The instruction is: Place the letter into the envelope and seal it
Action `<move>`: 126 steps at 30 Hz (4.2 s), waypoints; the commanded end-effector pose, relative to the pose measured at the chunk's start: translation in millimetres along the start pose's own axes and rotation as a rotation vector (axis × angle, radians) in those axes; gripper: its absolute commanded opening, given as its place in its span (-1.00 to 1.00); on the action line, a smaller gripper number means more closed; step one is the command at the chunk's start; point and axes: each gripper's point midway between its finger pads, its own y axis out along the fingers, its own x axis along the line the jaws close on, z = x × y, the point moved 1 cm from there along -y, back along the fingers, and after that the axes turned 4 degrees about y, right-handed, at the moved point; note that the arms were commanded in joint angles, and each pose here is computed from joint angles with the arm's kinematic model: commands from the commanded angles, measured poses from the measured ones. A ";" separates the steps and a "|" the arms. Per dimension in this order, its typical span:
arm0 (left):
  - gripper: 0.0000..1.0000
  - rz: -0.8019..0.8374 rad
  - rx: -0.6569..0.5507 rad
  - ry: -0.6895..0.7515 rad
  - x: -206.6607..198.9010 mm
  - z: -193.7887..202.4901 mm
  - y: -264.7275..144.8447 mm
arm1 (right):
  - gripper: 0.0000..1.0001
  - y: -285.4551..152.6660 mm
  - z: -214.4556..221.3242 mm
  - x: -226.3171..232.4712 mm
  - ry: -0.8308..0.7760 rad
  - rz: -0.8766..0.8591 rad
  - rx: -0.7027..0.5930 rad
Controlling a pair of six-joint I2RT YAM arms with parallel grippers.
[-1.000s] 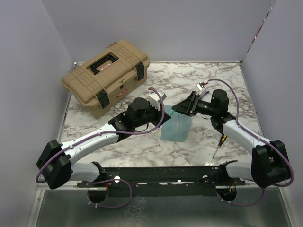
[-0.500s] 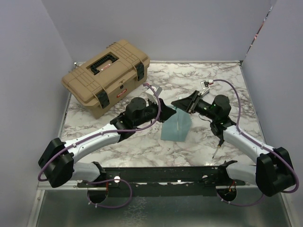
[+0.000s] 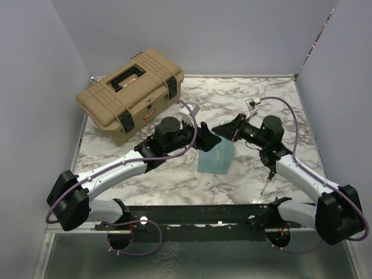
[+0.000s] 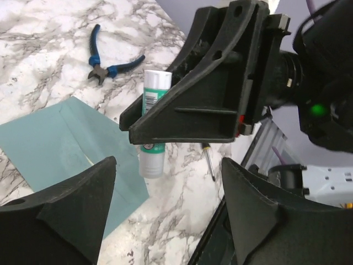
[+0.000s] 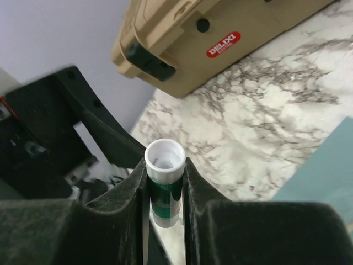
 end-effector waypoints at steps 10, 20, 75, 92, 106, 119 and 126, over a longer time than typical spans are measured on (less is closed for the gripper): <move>0.59 0.133 0.086 -0.123 -14.8 -40.4 -21.0 | -0.99 -3.9 23.8 20.7 -0.562 -0.266 0.336; 0.32 0.072 0.350 -0.295 -3.9 -0.7 -5.1 | -0.99 -0.8 24.2 1.9 -0.669 -0.176 0.357; -0.04 0.013 0.619 -0.531 37.1 77.6 -5.6 | -0.99 19.8 66.8 -25.5 -0.743 -0.051 0.496; -1.00 -0.025 0.623 -0.501 56.4 72.6 -15.6 | 0.08 16.1 62.5 -39.7 -0.708 0.092 0.480; -1.00 -0.095 0.470 -0.581 96.9 24.8 -23.4 | 0.46 8.3 58.8 -12.4 -0.349 0.089 0.201; -1.00 -0.019 0.470 -0.665 77.9 12.5 -31.6 | 0.48 19.2 66.7 -11.2 -0.347 -0.020 0.172; -1.00 -0.011 0.479 -0.679 76.0 14.6 -32.8 | 0.48 28.8 74.5 -25.1 -0.420 -0.007 0.273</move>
